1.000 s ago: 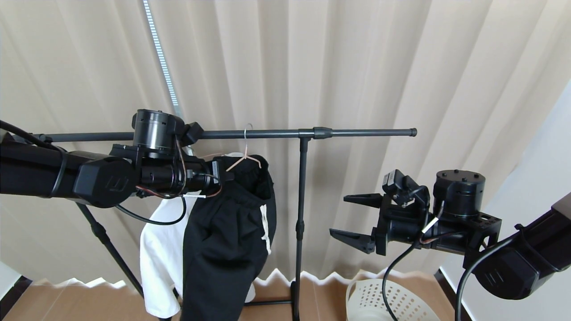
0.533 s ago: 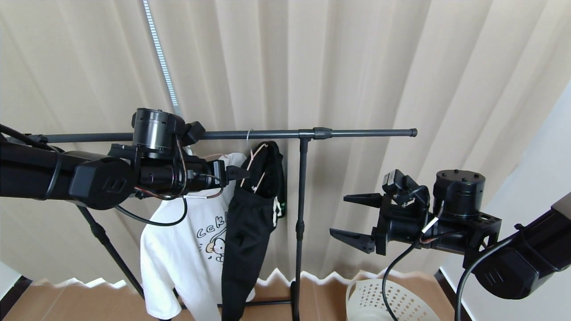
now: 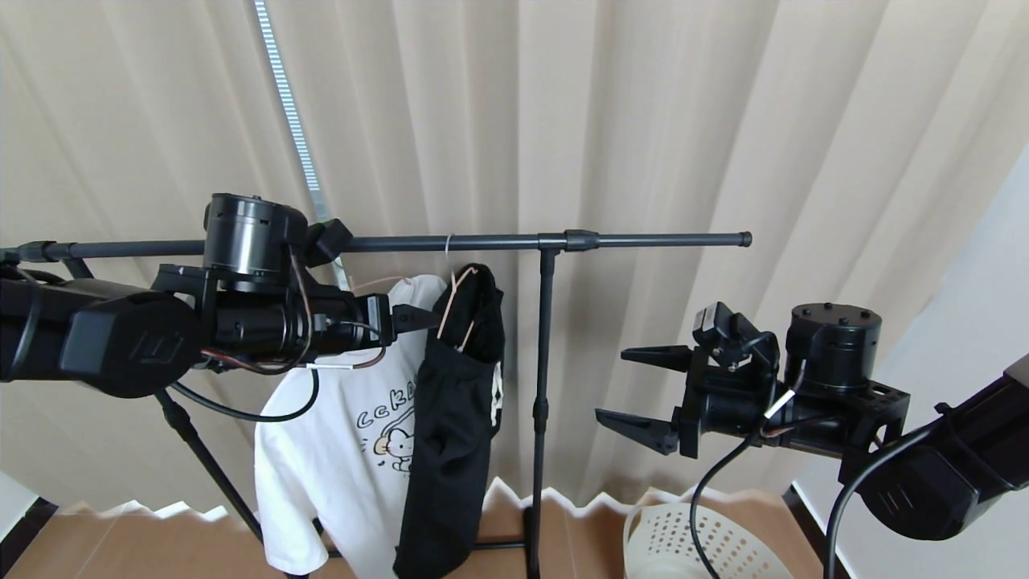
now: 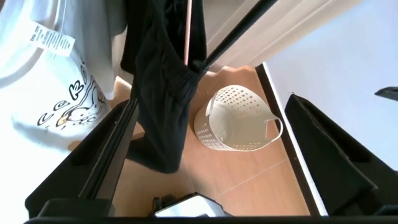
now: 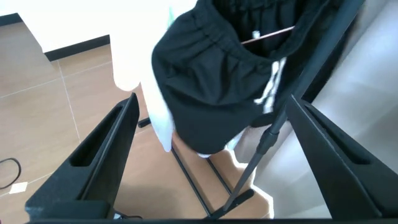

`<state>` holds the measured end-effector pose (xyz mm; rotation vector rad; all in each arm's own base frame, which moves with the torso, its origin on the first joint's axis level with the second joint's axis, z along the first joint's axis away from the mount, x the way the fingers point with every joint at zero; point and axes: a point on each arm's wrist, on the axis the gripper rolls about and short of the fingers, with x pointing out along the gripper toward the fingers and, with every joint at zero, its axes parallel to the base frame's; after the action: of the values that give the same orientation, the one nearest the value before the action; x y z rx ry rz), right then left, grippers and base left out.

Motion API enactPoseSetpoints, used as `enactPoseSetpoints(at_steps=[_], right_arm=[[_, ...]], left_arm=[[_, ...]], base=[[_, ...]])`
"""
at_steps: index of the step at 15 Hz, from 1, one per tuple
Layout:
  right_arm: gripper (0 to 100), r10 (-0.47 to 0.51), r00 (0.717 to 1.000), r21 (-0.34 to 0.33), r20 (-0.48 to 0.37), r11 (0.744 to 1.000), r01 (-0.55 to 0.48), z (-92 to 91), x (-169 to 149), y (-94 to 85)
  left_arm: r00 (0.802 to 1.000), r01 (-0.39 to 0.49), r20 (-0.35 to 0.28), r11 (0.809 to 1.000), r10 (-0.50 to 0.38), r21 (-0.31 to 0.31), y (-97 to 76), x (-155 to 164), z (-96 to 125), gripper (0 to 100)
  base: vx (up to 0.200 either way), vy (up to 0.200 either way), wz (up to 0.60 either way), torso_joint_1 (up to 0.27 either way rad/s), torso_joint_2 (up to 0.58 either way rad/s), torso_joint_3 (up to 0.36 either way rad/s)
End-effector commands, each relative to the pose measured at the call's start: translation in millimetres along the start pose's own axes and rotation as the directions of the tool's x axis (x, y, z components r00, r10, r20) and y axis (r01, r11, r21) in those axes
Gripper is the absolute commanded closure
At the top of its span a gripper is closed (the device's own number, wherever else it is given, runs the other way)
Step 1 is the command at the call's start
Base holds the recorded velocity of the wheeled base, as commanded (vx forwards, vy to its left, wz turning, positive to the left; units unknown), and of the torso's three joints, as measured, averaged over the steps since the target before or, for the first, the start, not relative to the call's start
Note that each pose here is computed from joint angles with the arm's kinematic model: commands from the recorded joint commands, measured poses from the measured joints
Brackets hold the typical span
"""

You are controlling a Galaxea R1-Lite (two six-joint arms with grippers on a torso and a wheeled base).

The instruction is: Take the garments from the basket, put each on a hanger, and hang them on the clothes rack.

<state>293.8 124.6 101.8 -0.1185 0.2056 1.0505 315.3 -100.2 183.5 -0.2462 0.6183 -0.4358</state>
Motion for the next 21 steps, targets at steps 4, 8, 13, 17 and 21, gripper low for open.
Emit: enactPoseSetpoints(at_steps=[4,8,13,17,21], right_arm=[[0,-0.041,0.997,-0.029,0.06,0.999,0.043,25.4,-17,9.5],[0,-0.276,0.946,0.007,0.172,0.96,0.279,64.9,-60,41.8],[0,-0.438,0.892,0.03,0.111,0.899,0.437,24.1,-138,120.7],[0,-0.495,0.868,0.056,-0.033,0.867,0.496,-24.9,-189,161.5],[0,-0.483,0.867,0.049,-0.122,0.87,0.491,-73.0,-237,189.2]], left_arm=[[0.999,0.006,0.046,1.0,-0.007,0.016,-8.5,-65,-21,0],[0.999,-0.002,0.044,0.998,-0.001,0.067,-9.4,-107,-51,0],[0.999,-0.01,-0.032,0.987,0.016,0.163,3.0,-156,-144,0],[1.0,-0.01,-0.011,0.982,0.013,0.19,14.6,-188,-216,0],[1.0,0.009,0.004,0.984,-0.01,0.18,19.5,-198,-245,0]], base=[[0.0,0.0,0.0,0.0,0.0,0.0],[0.0,0.0,0.0,0.0,0.0,0.0],[0.0,0.0,0.0,0.0,0.0,0.0],[0.0,0.0,0.0,0.0,0.0,0.0],[0.0,0.0,0.0,0.0,0.0,0.0]])
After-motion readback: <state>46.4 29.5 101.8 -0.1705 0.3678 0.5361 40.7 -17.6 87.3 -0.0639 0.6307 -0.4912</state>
